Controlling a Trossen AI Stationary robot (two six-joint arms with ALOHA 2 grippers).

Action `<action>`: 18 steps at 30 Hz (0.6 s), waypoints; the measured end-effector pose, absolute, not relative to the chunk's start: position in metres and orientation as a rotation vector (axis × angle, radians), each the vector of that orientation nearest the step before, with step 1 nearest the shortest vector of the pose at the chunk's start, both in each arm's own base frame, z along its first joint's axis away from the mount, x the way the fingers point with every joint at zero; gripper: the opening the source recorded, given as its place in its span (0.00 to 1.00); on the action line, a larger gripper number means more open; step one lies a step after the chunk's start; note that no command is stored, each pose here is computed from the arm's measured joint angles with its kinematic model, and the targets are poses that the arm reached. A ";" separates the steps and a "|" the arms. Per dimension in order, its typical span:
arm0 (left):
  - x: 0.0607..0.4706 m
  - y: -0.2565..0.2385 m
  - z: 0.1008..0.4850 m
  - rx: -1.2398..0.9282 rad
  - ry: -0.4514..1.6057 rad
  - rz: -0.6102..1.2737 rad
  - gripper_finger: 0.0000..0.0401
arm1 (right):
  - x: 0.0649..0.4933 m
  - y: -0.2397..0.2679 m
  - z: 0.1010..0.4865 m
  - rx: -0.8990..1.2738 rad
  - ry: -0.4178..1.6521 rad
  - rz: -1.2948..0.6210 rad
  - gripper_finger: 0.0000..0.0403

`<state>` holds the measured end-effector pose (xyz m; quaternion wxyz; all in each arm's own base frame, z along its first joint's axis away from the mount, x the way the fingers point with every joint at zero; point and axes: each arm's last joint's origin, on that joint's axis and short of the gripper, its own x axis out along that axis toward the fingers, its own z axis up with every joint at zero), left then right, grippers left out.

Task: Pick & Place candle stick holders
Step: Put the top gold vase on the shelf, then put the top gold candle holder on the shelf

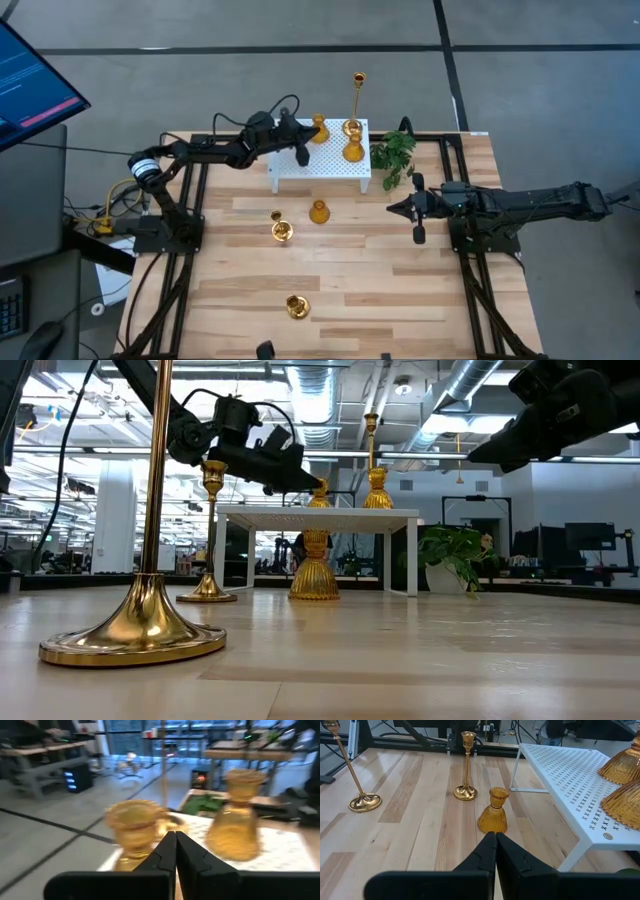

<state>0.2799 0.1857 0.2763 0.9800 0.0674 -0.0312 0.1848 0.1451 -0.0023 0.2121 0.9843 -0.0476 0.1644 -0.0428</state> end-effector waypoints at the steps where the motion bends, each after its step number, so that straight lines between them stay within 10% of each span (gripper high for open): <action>1: 0.281 0.183 0.276 0.128 -0.066 0.341 0.01 | 0.145 -0.002 0.212 -0.096 0.331 -0.086 0.00; 18: 0.300 0.149 0.277 0.110 -0.083 0.177 0.02 | 0.145 -0.002 0.212 -0.098 0.331 -0.085 0.00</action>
